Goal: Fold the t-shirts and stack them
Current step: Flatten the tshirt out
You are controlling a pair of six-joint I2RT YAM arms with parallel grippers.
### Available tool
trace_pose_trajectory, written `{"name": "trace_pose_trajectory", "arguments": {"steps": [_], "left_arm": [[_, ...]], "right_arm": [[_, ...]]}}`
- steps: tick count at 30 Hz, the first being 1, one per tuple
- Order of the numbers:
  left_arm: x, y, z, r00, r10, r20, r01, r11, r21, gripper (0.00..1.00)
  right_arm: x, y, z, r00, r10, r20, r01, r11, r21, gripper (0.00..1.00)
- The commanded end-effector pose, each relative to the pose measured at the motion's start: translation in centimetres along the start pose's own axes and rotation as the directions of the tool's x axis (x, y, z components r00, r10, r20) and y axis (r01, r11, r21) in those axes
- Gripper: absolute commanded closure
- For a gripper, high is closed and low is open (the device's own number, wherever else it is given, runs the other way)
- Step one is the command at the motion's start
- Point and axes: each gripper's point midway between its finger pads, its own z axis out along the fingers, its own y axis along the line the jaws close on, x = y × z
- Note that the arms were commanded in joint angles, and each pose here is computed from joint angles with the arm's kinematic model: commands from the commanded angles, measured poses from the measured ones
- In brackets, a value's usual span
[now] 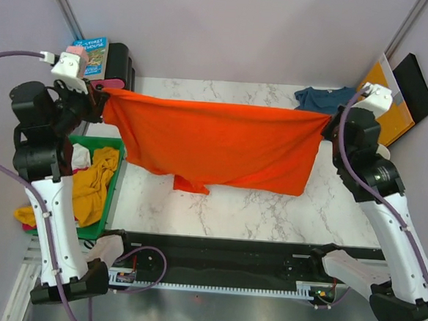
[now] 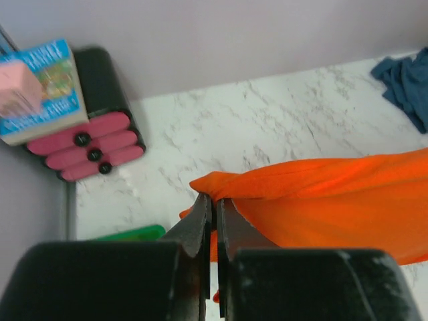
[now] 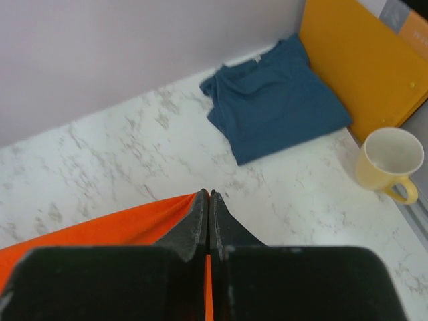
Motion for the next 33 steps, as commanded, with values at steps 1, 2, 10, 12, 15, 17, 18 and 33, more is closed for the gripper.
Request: {"name": "trace_pose_trajectory", "arguments": {"steps": [1,2,10,12,15,17,18,33], "left_arm": [[9.9,2.0,4.8,0.974,-0.088,-0.208,0.092,0.996,0.007,0.98],[12.5,2.3,5.4,0.961,-0.104,-0.257,0.108,0.994,0.003,0.98],[17.3,5.6,11.4,0.939,-0.126,-0.319,0.123,0.992,-0.028,0.98],[15.5,6.4,13.0,0.949,-0.124,-0.289,0.118,0.992,-0.038,0.98],[13.2,7.7,15.9,0.957,-0.124,-0.263,0.116,0.992,-0.047,0.98],[12.3,8.3,17.9,0.960,-0.120,-0.255,0.112,0.993,-0.045,0.98],[12.4,8.4,18.6,0.958,-0.113,-0.262,0.103,0.993,-0.049,0.98],[17.8,4.4,16.7,0.924,-0.072,-0.377,0.069,0.997,-0.020,0.01]], "right_arm": [[7.3,-0.9,3.5,0.987,-0.077,-0.142,0.088,0.993,0.074,1.00],[9.5,-0.9,4.5,0.980,-0.091,-0.179,0.107,0.991,0.080,1.00],[14.6,0.2,10.4,0.955,-0.141,-0.259,0.177,0.977,0.122,1.00],[14.1,0.6,11.8,0.958,-0.138,-0.252,0.175,0.976,0.132,1.00],[12.8,1.9,13.8,0.964,-0.134,-0.232,0.169,0.976,0.136,1.00],[12.3,2.8,15.1,0.965,-0.136,-0.225,0.168,0.977,0.132,1.00],[12.4,3.1,15.5,0.963,-0.139,-0.231,0.171,0.977,0.128,1.00],[16.3,4.7,13.8,0.936,-0.161,-0.312,0.164,0.986,-0.016,0.25]]}}
